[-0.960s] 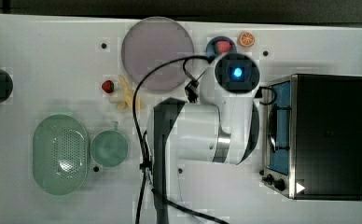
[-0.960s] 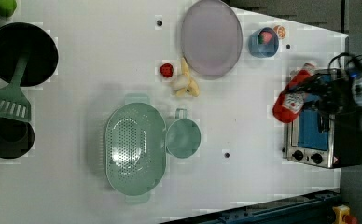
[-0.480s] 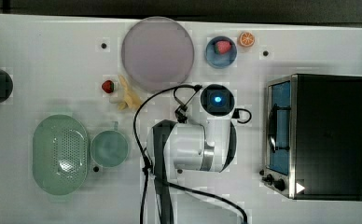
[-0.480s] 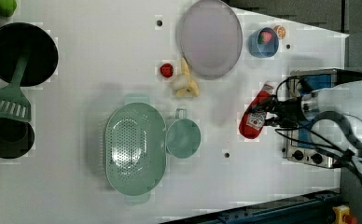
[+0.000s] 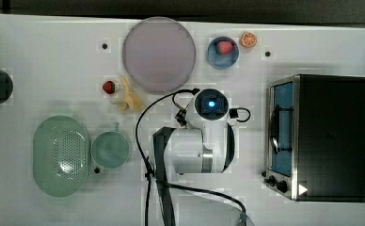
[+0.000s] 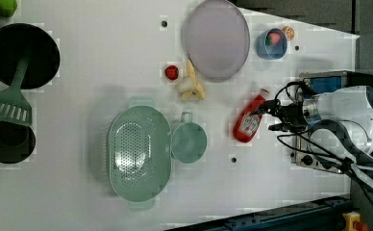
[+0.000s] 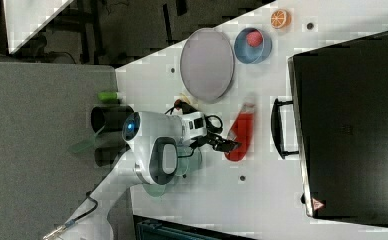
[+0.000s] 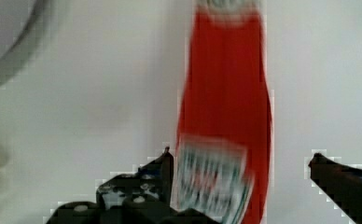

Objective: Pick ketchup from strainer and place it on the table

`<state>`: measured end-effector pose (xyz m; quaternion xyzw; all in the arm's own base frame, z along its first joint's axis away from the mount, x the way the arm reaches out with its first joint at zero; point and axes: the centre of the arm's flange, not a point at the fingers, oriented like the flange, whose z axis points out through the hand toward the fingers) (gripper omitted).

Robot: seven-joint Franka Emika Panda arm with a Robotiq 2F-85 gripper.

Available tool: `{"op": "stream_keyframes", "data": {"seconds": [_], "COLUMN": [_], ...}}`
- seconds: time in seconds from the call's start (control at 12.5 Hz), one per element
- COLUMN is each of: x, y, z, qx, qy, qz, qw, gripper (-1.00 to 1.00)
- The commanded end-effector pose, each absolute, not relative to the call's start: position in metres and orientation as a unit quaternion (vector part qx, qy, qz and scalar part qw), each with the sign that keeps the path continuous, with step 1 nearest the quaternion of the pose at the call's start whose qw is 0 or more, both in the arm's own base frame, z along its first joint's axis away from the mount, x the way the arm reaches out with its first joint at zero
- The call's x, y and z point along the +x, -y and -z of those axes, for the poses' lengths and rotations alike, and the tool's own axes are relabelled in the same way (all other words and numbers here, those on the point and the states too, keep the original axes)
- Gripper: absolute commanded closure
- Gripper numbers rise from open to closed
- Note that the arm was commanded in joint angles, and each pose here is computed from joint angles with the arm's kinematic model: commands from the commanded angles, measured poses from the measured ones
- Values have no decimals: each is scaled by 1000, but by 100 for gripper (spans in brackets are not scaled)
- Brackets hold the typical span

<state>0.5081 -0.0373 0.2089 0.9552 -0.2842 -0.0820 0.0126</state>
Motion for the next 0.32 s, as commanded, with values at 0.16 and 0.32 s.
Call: {"op": "stream_keyframes", "data": {"seconds": [0.16,0.32], "x": [548,555], "y": [28,22], "z": [-315,-359], "qx": [955,947], "qy": [294,319], "qz": [-23,-24], "qw": [-6,-11], "gripper": [-100,-100]}}
